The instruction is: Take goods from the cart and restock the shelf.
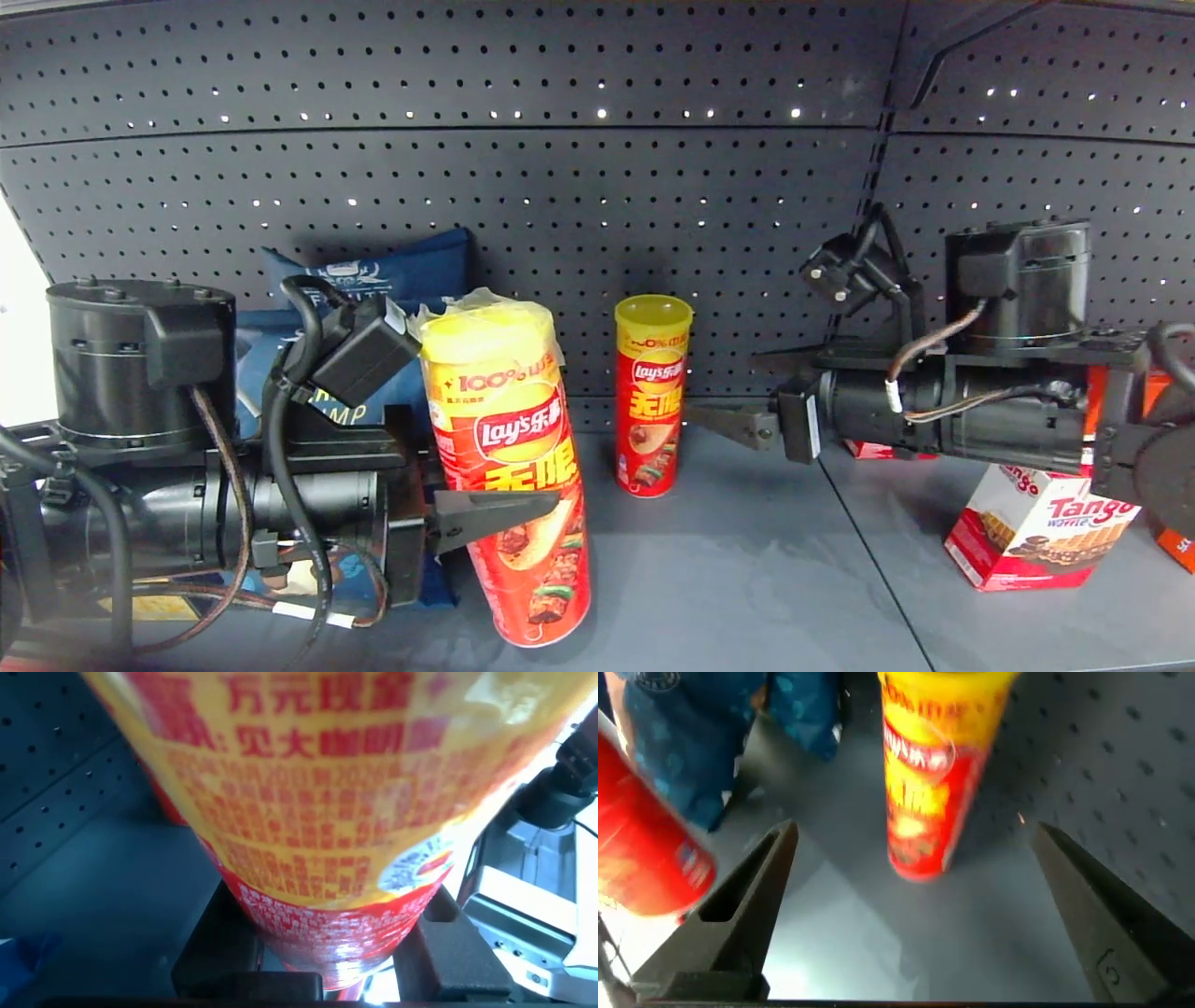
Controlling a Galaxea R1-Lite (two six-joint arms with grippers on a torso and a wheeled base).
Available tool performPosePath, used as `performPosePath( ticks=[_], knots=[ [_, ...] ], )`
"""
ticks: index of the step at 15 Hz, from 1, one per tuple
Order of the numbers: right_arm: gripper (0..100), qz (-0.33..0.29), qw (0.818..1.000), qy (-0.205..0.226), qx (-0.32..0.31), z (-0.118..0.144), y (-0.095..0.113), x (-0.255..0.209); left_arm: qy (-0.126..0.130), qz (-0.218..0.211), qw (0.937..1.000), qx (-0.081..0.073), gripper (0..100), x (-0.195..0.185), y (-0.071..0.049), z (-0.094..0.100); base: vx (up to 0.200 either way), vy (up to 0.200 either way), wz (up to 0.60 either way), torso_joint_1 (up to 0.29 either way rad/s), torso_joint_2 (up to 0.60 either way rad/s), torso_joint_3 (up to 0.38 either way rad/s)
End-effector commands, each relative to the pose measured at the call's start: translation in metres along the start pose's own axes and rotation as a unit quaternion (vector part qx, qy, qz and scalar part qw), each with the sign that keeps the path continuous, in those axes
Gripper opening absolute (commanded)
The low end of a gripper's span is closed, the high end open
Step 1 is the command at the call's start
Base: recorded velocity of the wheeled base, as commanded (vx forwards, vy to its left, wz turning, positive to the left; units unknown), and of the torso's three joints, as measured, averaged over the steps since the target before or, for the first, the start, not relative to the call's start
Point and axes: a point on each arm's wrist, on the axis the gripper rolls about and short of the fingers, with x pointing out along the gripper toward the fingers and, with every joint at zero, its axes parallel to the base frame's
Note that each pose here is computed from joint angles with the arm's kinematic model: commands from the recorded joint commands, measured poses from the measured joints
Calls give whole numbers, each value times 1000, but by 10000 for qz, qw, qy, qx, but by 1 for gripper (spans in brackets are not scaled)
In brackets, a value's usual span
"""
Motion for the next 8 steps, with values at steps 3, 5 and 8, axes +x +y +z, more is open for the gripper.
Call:
performPosePath(
  ticks=[3, 5, 8],
  knots=[
    [100, 218, 9993, 287, 53, -25, -10, 38, -59, -7, 10000, -2, 0, -3, 4, 2, 0, 0, 0, 0, 0, 0],
    [100, 413, 9989, 227, 41, -28, -17, 41, -67, -10, 10000, -23, 0, -4, 6, 2, 0, 0, 0, 0, 0, 0],
    [100, 531, 9985, 129, -26, -33, -31, 46, -73, -3, 10000, -31, 0, -6, 7, 1, 0, 0, 0, 0, 0, 0]
  ],
)
